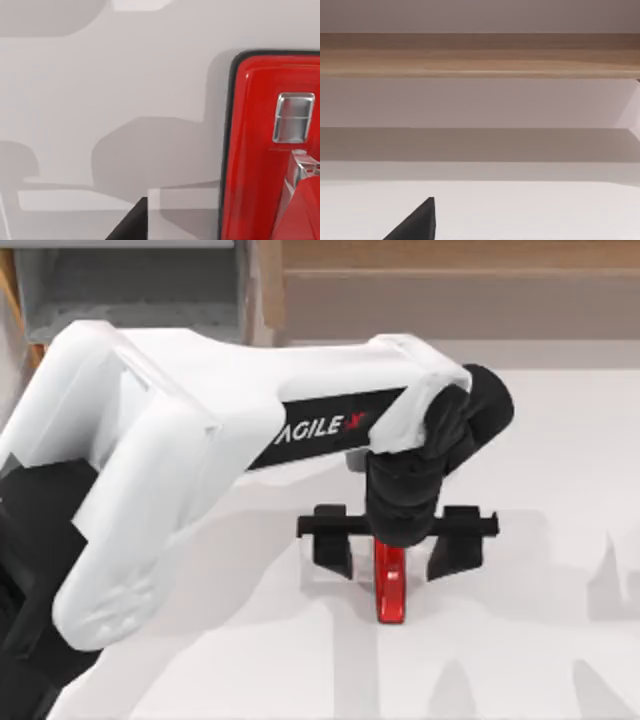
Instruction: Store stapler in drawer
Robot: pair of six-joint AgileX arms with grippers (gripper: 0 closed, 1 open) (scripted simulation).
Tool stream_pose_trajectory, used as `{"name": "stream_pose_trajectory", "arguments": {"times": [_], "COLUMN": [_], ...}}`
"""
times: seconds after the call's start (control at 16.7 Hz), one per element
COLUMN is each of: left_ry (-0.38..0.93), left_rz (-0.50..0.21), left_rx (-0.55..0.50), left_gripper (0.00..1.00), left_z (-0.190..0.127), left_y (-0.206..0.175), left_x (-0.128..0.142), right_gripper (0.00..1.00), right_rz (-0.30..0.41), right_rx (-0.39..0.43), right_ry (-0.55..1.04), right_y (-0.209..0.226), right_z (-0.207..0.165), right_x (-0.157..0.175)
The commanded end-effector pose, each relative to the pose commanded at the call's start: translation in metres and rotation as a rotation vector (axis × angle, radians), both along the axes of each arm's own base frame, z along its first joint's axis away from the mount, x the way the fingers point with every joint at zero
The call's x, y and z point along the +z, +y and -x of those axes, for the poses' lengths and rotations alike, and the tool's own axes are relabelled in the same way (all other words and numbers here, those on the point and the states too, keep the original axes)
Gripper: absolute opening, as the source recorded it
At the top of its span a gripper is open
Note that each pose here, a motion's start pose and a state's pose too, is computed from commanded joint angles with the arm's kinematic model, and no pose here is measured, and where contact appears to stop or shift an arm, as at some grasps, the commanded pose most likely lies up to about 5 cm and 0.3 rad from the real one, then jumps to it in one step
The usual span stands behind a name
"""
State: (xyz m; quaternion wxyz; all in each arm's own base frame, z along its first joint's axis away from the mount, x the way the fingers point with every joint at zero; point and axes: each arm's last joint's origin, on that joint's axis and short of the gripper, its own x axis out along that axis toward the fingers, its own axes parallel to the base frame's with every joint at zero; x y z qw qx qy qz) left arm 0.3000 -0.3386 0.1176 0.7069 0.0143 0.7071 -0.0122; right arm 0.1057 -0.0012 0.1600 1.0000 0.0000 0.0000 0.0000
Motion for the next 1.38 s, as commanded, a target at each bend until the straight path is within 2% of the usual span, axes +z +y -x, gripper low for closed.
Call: {"name": "stream_pose_trajectory", "arguments": {"times": [0.48, 1.08, 1.38], "left_ry": [0.0, -0.001, 0.001], "left_rz": [0.0, 0.002, -0.001], "left_rx": [0.0, 0.0, 0.0], "left_gripper": [0.02, 0.0, 0.0], "left_z": [0.0, 0.0, 0.0], "left_y": [0.0, 0.0, 0.0], "left_x": [0.0, 0.002, 0.028], "right_gripper": [1.0, 1.0, 1.0], "right_rz": [0.0, 0.0, 0.0], "right_rx": [0.0, 0.0, 0.0], "right_ry": [0.0, 0.0, 0.0], "right_y": [0.0, 0.0, 0.0], "right_z": [0.0, 0.0, 0.0], "right_x": [0.0, 0.0, 0.0]}}
